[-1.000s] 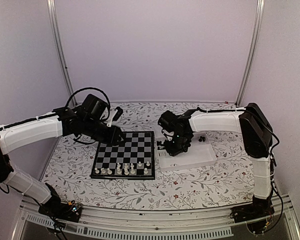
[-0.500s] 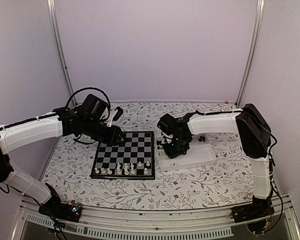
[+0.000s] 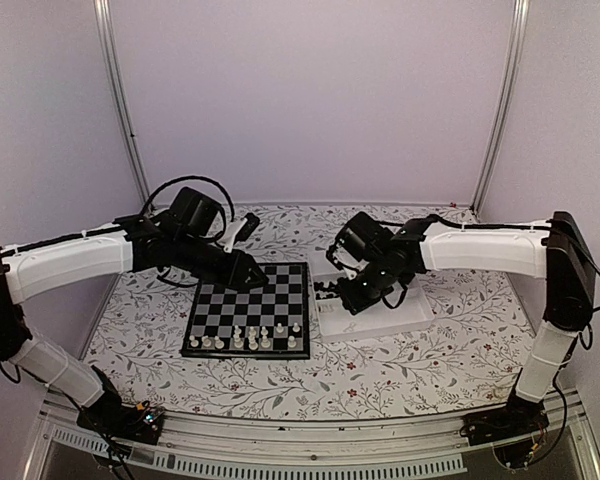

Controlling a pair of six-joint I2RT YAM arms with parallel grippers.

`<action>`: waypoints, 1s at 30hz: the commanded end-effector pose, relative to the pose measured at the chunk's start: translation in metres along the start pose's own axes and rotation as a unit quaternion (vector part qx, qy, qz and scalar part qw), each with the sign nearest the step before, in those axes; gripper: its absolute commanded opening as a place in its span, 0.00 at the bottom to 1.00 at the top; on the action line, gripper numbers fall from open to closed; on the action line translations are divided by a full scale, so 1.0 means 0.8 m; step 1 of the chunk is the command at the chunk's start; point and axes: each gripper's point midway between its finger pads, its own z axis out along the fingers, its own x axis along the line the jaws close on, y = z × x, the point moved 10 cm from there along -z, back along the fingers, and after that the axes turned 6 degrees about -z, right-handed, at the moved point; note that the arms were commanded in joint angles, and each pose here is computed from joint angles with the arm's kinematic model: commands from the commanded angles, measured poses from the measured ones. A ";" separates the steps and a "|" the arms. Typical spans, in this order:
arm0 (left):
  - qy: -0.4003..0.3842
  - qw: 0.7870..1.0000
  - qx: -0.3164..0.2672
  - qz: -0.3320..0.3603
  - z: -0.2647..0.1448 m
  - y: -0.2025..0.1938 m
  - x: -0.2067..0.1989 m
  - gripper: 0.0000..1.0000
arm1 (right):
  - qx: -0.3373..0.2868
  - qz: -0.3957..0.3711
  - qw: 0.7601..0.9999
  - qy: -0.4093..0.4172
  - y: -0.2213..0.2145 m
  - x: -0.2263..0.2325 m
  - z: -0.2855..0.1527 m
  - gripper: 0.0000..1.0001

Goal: Set up the chess pieces on the board
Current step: Pick up the chess piece from the storage box, then place the chess piece on the chessboard.

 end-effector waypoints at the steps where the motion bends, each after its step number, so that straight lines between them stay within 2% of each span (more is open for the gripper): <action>1: -0.070 0.997 0.004 0.027 0.017 0.009 -0.016 0.35 | -0.040 -0.023 0.997 0.063 0.011 0.015 -0.032 0.02; 9: -0.161 0.987 0.019 0.003 0.045 0.020 -0.023 0.38 | -0.111 -0.064 0.982 0.139 0.034 0.046 -0.075 0.02; 17: -0.231 0.971 0.050 -0.038 0.085 0.033 -0.018 0.45 | -0.120 -0.087 0.976 0.159 0.043 0.059 -0.080 0.02; 26: -0.273 0.957 0.083 -0.050 0.105 0.036 -0.018 0.44 | -0.130 -0.094 0.974 0.161 0.050 0.061 -0.085 0.03; 30: -0.280 0.954 0.091 -0.051 0.108 0.037 -0.018 0.40 | -0.131 -0.093 0.974 0.161 0.051 0.061 -0.085 0.03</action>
